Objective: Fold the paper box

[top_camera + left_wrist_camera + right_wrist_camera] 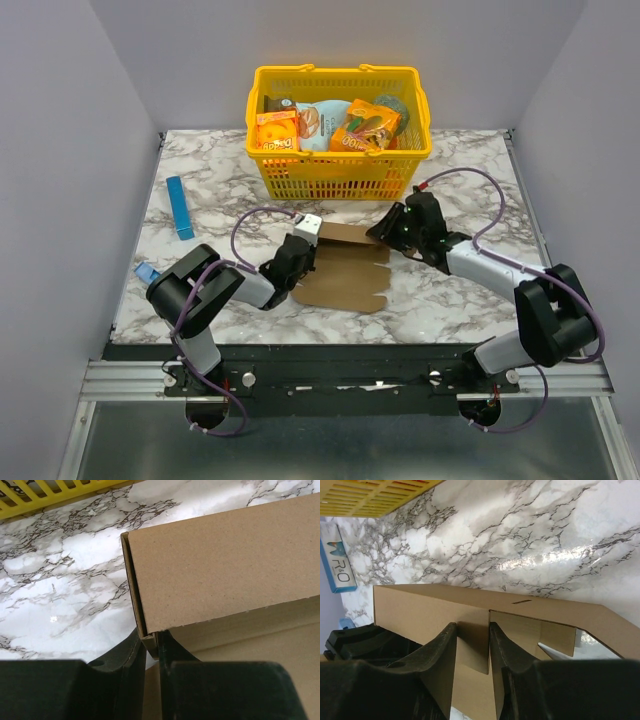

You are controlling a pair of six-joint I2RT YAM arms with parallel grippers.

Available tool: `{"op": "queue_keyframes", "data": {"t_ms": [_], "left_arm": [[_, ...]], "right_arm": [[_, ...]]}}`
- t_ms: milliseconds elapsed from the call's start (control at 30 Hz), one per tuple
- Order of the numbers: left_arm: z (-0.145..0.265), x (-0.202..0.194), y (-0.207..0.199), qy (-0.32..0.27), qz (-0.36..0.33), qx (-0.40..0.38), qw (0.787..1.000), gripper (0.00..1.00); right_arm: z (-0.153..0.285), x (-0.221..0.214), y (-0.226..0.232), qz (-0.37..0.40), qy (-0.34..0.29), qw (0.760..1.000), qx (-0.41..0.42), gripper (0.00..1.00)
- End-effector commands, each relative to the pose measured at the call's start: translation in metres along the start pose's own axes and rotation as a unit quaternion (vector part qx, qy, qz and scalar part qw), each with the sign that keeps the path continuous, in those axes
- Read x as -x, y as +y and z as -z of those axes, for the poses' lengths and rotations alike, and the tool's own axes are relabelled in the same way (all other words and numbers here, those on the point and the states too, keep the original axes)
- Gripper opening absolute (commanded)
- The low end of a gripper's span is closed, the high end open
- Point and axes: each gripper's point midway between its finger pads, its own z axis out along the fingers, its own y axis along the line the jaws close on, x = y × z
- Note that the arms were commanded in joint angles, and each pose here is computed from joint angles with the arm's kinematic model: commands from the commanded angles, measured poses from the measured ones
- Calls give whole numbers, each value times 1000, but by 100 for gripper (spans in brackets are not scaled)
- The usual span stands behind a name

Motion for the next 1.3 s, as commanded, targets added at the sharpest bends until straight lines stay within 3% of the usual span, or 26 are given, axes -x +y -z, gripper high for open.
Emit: {"op": "queue_keyframes", "data": {"t_ms": [0, 33, 67, 167, 367, 467, 933, 1133, 1267], "left_arm": [[0, 4, -3, -3, 0, 8, 1000, 18], [0, 4, -1, -3, 0, 15, 1000, 15], [0, 3, 1, -2, -1, 20, 1000, 14], [1, 2, 7, -1, -2, 34, 999, 11], [1, 0, 11, 3, -3, 49, 999, 8], [1, 2, 11, 2, -2, 50, 999, 8], [2, 1, 11, 3, 0, 48, 999, 8], [1, 0, 10, 3, 1, 47, 999, 8], [1, 0, 9, 4, -1, 48, 999, 8]], "right_arm": [[7, -2, 4, 1, 0, 1000, 16, 47], [10, -4, 0, 12, -2, 1000, 13, 58], [12, -2, -3, 18, -12, 1000, 7, 62], [28, -1, -13, 35, -33, 999, -2, 68], [45, -25, -42, 46, -24, 998, -16, 62], [48, -34, -47, 48, -19, 999, -9, 54], [25, -31, -76, 34, -36, 996, -74, 51], [17, -26, -72, 45, -49, 996, -63, 51], [6, -33, -75, 47, -25, 996, -67, 50]]}}
